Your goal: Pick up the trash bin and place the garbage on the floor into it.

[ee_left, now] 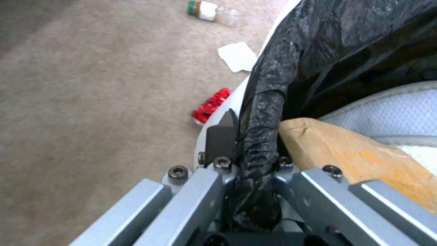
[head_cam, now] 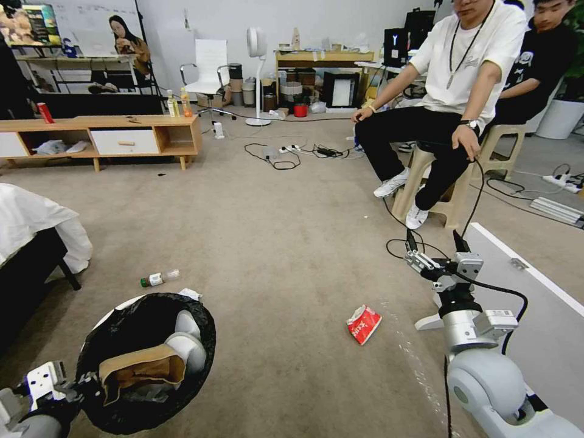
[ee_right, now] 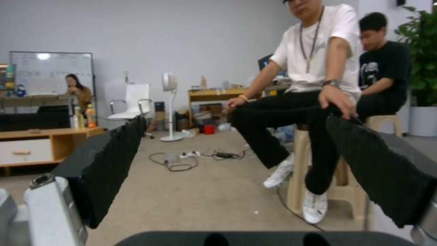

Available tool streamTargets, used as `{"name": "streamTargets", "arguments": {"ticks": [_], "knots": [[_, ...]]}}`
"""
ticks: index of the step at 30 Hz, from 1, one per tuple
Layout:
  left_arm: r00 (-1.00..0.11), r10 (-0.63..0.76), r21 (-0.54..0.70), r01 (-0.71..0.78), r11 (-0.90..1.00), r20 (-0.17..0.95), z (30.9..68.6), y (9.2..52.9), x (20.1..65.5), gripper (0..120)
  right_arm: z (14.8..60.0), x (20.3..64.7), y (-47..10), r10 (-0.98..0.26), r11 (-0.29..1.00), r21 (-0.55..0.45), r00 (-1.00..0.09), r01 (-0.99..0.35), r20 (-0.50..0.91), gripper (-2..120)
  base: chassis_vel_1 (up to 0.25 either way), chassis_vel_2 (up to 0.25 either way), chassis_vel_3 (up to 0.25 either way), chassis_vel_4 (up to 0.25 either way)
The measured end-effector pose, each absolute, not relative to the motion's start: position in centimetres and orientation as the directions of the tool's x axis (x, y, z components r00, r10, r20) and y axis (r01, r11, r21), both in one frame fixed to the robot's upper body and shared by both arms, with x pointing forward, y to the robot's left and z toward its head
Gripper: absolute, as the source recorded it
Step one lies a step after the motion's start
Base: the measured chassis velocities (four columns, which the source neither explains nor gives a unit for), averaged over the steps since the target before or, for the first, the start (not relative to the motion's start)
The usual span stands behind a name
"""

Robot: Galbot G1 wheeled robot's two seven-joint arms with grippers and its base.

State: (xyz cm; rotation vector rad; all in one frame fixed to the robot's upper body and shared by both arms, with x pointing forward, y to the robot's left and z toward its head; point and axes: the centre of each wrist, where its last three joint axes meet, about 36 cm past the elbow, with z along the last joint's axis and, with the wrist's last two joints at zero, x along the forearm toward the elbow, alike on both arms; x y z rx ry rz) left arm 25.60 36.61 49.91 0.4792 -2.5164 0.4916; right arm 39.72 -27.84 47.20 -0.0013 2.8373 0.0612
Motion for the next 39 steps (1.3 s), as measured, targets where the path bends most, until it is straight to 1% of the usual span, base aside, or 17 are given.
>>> {"name": "streamTargets", "arguments": {"ticks": [21,39], "knots": [[-0.793,-0.245,-0.230,-0.432,0.872,0.558,49.4,36.3,25.3,1,46.4,40.3,-27.8,-0.020,0.999,0.035,-0.953,-0.032,-0.302,100,-0.092,-0.091,-0.084,-0.095],[-0.786,-0.256,-0.224,-0.443,0.868,0.563,49.1,36.5,25.2,1,45.3,40.6,-26.8,-0.056,0.997,0.026,-0.951,-0.067,-0.303,100,-0.002,-0.004,-0.003,-0.002]]}}
